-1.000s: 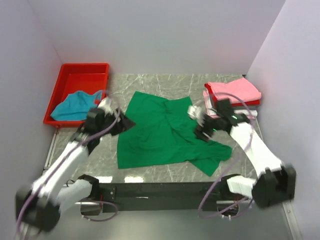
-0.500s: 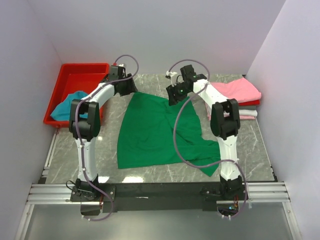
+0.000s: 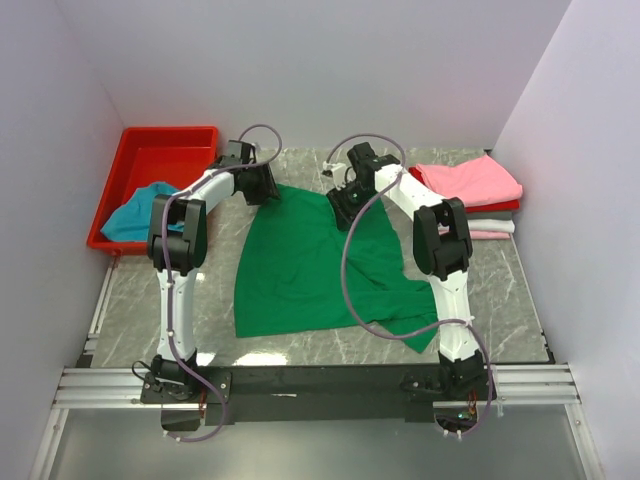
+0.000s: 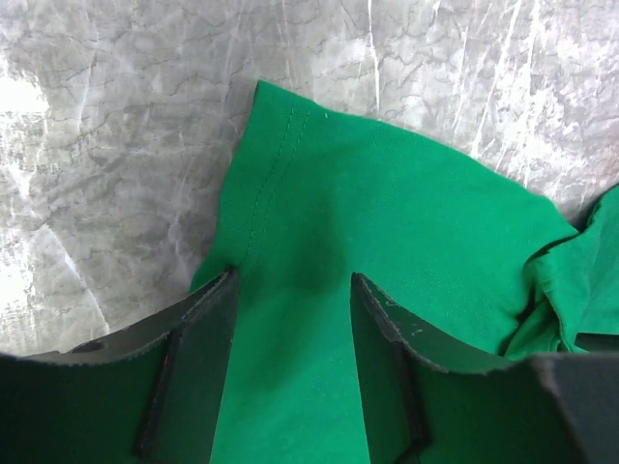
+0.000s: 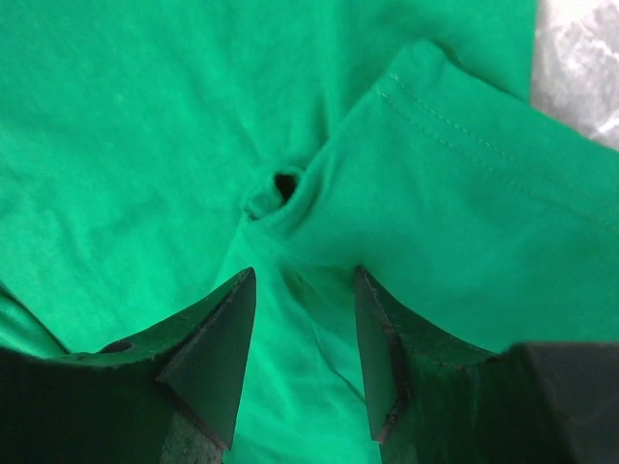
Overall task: Fold and stack the t-shirts
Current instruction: Flatten the tshirt out
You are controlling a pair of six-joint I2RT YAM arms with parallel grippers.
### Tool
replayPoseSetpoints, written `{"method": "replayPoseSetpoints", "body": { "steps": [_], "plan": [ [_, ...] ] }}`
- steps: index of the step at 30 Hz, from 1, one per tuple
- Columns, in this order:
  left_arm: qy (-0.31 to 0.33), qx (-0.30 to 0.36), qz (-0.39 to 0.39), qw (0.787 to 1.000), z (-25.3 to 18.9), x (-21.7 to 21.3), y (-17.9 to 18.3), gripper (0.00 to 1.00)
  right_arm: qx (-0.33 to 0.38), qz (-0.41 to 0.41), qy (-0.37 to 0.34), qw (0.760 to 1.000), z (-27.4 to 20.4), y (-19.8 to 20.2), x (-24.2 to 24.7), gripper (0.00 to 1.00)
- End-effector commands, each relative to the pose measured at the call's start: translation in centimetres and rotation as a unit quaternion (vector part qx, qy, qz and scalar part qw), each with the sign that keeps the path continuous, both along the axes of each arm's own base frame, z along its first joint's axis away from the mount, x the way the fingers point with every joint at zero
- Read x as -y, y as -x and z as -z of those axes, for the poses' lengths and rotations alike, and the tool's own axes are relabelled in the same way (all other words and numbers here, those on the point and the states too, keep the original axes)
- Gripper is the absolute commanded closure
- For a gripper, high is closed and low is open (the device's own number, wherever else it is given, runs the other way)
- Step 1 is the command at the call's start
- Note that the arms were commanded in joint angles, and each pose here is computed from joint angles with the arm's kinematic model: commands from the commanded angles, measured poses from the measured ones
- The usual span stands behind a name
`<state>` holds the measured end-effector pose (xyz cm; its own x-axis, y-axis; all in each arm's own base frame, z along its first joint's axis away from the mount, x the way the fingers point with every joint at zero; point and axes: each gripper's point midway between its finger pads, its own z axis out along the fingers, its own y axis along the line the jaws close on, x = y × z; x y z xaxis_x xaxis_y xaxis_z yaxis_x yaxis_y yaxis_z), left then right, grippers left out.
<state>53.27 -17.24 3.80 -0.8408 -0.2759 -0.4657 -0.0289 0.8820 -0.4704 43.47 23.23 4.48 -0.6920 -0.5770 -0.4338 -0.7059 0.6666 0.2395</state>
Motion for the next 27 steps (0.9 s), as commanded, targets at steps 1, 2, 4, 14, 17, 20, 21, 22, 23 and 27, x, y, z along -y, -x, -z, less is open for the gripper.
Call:
{"method": "replayPoseSetpoints", "body": {
  "steps": [1, 2, 4, 14, 17, 20, 21, 22, 23, 27],
  "plan": [
    [0.002, -0.028, 0.002, 1.0, 1.2, 0.3, 0.8, 0.45, 0.004, 0.002, 0.018, 1.0, -0.5, -0.1, 0.4, 0.5],
    [0.0, -0.031, 0.0, 1.0, 1.4, 0.1, 1.1, 0.45, 0.001, 0.004, 0.02, 1.0, -0.3, -0.1, 0.5, 0.52],
    [-0.005, -0.036, -0.006, 0.999, 1.4, -0.3, 1.4, 0.47, 0.007, 0.004, 0.025, 1.0, -0.6, -0.4, 0.5, 0.66],
    [0.009, -0.078, -0.115, 0.99, 1.6, -7.9, 4.7, 0.53, 0.136, 0.089, 0.012, 0.987, -10.2, -5.1, 6.6, 1.0],
    [0.003, -0.057, -0.138, 0.989, -0.5, -9.8, 4.7, 0.53, 0.19, 0.143, 0.015, 0.971, -13.2, -7.6, 9.8, 1.0],
    [-0.004, -0.048, -0.154, 0.987, -1.5, -11.3, 4.7, 0.53, 0.237, 0.209, 0.034, 0.948, -14.5, -10.3, 14.2, 1.0],
    [-0.004, -0.044, -0.156, 0.987, -1.9, -11.4, 4.7, 0.53, 0.249, 0.232, 0.051, 0.939, -14.6, -10.9, 15.8, 1.0],
    [-0.005, -0.041, -0.154, 0.987, -2.0, -11.4, 4.7, 0.53, 0.253, 0.24, 0.055, 0.936, -14.5, -11.3, 16.2, 1.0],
    [0.004, -0.036, -0.144, 0.989, -2.6, -11.0, 4.4, 0.52, 0.249, 0.238, 0.06, 0.937, -14.1, -11.7, 16.3, 0.98],
    [0.062, 0.035, -0.066, 0.995, -7.4, -8.4, 3.6, 0.47, 0.218, 0.217, 0.043, 0.951, -13.5, -10.6, 15.6, 0.56]
  ]
}}
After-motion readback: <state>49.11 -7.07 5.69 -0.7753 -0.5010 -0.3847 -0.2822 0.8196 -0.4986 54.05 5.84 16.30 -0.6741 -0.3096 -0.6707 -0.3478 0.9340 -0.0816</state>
